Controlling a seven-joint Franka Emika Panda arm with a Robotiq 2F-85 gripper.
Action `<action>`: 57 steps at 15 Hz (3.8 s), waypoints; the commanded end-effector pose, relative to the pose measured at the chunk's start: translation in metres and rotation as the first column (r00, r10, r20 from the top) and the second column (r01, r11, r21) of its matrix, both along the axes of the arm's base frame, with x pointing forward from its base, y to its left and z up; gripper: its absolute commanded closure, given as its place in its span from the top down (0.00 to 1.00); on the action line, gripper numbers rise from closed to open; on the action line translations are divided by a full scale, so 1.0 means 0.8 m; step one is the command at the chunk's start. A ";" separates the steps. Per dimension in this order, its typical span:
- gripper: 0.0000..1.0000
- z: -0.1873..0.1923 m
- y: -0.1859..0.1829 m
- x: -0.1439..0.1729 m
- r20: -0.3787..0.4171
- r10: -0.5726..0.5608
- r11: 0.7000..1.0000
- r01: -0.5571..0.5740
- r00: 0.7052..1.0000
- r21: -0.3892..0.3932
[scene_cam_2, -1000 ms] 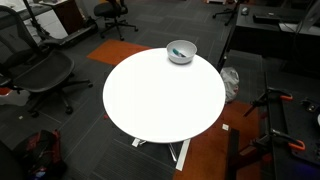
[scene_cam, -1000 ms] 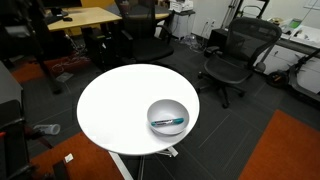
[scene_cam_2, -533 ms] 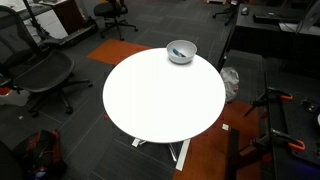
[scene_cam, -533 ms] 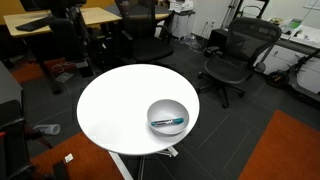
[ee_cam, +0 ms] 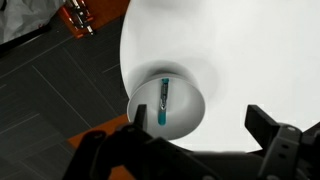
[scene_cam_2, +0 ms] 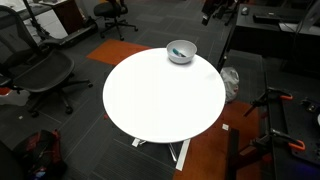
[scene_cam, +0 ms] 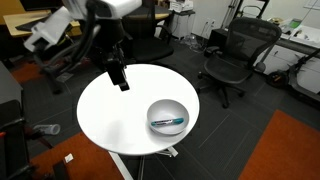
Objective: Take the marker out of the grey bowl and put it on the table
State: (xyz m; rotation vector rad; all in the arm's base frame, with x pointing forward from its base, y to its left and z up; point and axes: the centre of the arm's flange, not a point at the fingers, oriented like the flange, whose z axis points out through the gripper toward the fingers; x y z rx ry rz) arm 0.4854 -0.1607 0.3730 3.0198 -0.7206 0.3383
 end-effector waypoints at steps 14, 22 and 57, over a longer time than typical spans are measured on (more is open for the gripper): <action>1.00 -0.121 -0.075 0.105 -0.037 0.047 0.999 -0.046 0.998 0.015; 1.00 -0.177 -0.096 0.138 -0.089 0.046 0.999 -0.045 0.995 0.006; 0.01 -0.284 -0.114 0.224 -0.171 0.048 0.999 -0.048 0.984 0.005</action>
